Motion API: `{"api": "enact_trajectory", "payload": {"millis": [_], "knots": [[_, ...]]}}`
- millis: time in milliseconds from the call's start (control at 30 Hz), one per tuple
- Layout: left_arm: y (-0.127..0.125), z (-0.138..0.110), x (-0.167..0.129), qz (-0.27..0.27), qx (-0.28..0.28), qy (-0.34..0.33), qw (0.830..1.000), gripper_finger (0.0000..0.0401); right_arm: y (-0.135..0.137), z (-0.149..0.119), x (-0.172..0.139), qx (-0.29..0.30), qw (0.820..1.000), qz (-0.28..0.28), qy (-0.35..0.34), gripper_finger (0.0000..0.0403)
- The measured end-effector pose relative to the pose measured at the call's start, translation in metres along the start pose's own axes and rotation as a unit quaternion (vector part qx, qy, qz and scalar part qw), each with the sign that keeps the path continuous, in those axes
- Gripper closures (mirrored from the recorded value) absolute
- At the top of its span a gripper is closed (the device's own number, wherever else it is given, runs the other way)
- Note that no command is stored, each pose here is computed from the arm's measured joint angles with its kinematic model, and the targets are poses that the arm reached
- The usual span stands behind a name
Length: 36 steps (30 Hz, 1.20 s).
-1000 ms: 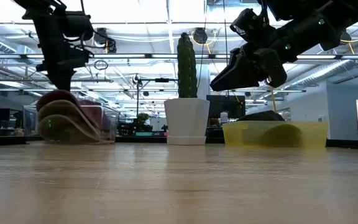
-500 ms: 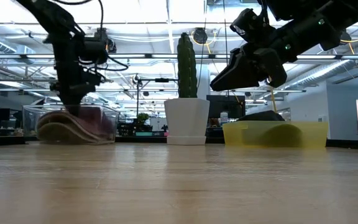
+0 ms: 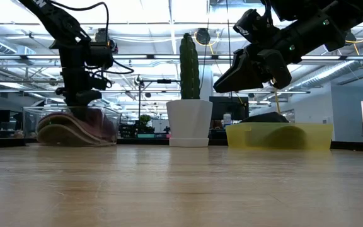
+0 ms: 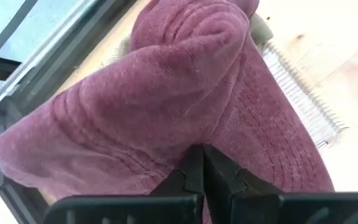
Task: Pick & Place hat
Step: Put the left red cap into the transparent bin, then adjust the transparent bin on the table
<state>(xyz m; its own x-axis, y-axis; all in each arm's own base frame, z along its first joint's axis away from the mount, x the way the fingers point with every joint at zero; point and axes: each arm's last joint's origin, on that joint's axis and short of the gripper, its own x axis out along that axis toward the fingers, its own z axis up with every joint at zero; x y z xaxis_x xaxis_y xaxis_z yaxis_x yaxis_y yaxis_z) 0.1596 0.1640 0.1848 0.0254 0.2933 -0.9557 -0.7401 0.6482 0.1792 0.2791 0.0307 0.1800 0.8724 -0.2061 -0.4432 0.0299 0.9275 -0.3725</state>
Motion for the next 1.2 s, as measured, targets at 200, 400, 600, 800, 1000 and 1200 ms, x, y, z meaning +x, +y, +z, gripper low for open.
{"api": "enact_trajectory", "payload": {"millis": [200, 400, 600, 800, 1000, 1200], "knots": [[0.005, 0.001, -0.03, -0.001, -0.008, -0.05, 0.999, 0.0374, 0.0, 0.0, 0.0, 0.001, 1.0, -0.001, -0.002, 0.0314], [0.011, -0.004, -0.057, 0.0, -0.016, -0.094, 0.995, 0.036, 0.0, 0.0, 0.0, 0.001, 1.0, -0.001, -0.002, 0.0314], [0.014, -0.009, -0.074, 0.001, -0.026, -0.136, 0.99, 0.0359, 0.0, 0.0, 0.0, 0.001, 1.0, -0.002, -0.002, 0.0314], [0.017, -0.013, -0.087, 0.004, -0.032, -0.182, 0.983, 0.0359, -0.001, 0.0, 0.0, 0.001, 1.0, -0.003, -0.002, 0.0314], [0.011, -0.009, -0.106, -0.049, -0.022, -0.274, 0.96, 0.0359, -0.005, 0.0, 0.001, 0.014, 1.0, -0.009, -0.001, 0.0314], [-0.013, -0.003, -0.128, -0.127, 0.029, -0.373, 0.919, 0.0359, -0.005, -0.002, 0.002, 0.021, 1.0, -0.008, 0.005, 0.0314]]}}
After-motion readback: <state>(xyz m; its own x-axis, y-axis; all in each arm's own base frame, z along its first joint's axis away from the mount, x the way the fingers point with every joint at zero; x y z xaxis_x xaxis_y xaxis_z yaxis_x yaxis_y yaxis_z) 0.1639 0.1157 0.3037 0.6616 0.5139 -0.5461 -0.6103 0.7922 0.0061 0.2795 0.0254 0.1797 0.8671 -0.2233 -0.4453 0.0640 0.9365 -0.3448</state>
